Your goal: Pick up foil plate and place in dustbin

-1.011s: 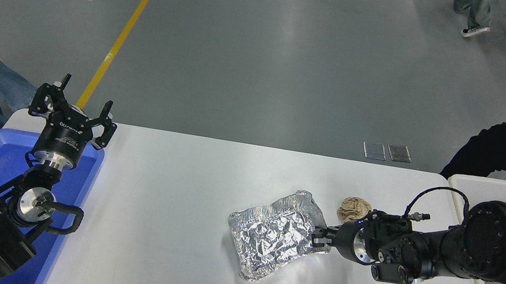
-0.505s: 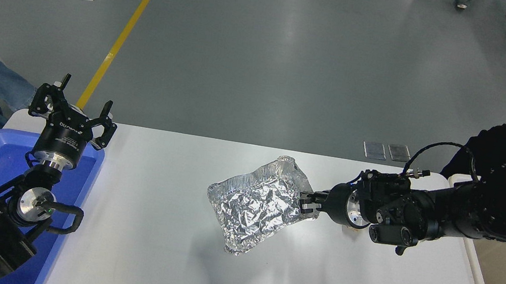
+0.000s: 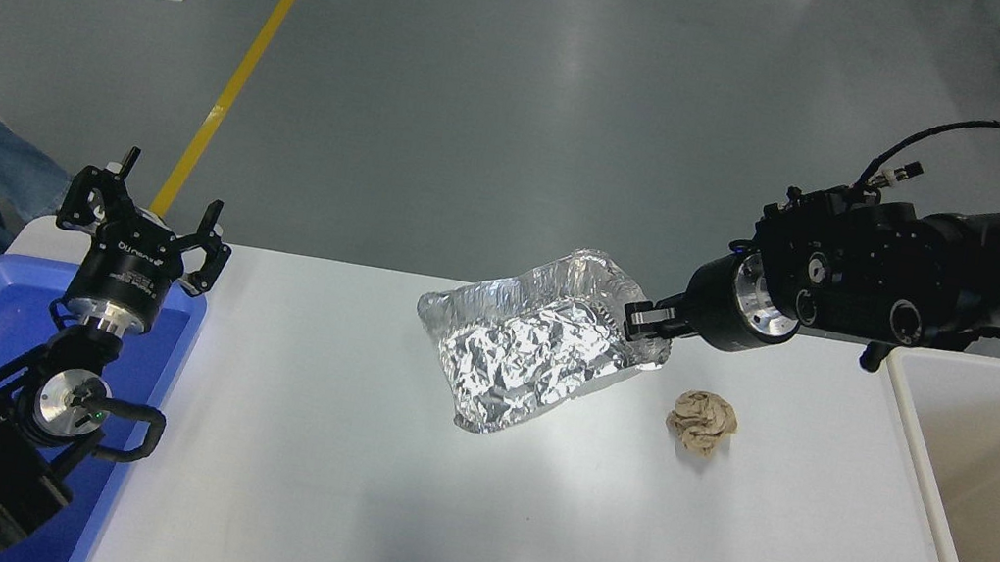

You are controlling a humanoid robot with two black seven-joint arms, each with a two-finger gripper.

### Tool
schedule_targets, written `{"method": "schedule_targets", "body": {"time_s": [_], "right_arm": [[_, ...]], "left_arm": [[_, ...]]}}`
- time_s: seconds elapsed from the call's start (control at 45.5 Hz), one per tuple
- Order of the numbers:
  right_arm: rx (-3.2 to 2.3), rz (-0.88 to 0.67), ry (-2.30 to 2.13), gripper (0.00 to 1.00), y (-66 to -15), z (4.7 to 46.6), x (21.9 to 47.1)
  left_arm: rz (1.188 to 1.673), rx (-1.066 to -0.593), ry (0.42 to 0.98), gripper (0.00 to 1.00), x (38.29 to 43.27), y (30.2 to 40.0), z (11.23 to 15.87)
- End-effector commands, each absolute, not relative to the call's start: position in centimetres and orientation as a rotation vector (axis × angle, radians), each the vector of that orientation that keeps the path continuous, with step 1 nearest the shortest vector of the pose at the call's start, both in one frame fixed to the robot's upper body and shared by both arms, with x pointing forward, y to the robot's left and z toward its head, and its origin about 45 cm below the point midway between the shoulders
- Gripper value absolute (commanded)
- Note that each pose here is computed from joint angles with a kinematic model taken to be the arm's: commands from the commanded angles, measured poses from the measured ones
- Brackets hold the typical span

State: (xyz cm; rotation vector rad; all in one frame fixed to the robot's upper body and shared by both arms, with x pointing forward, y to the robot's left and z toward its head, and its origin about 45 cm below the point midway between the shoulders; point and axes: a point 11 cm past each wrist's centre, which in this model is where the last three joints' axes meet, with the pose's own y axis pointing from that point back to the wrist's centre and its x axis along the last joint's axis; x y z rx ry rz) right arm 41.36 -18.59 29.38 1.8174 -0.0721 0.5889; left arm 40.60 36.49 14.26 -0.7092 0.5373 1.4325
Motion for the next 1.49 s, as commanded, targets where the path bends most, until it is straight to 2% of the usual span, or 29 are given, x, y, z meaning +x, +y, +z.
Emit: {"method": "schedule_targets", "body": {"time_s": [0.0,0.176,0.484,0.681,0.857,1.033,1.253,1.473], "right_arm": [[1.83,0.563,-0.063,0.0,-18.2,35.2,40.9],[1.834,0.566,-0.053,0.0,-18.0,37.7,40.0],[1.828,0.57,-0.04,0.0,-17.6,39.5,39.5],[1.819,0.533,-0.048,0.0,-18.7,38.2,39.8],[1.836,0.476,-0.146,0.0,-22.1,37.4,41.1],[1.834,0.444,-0.293,0.0,-26.5,37.6,42.9],[1.752,0.385,-0.54,0.0,-35.6,36.2,45.2],[1.528,0.304,-0.727,0.0,-47.9,31.2,43.8]], "left_arm": [[1.433,-0.709,0.537,0.98,40.6,36.49,14.25],[1.433,-0.71,0.536,0.98,40.6,36.51,14.26],[1.433,-0.71,0.536,0.98,40.6,36.51,14.26],[1.433,-0.709,0.537,0.98,40.6,36.49,14.25],[1.433,-0.71,0.536,0.98,40.6,36.51,14.26],[1.433,-0.71,0.536,0.98,40.59,36.51,14.26],[1.434,-0.708,0.539,0.98,40.55,36.51,14.19],[1.433,-0.709,0.537,0.98,40.6,36.49,14.25]]}}
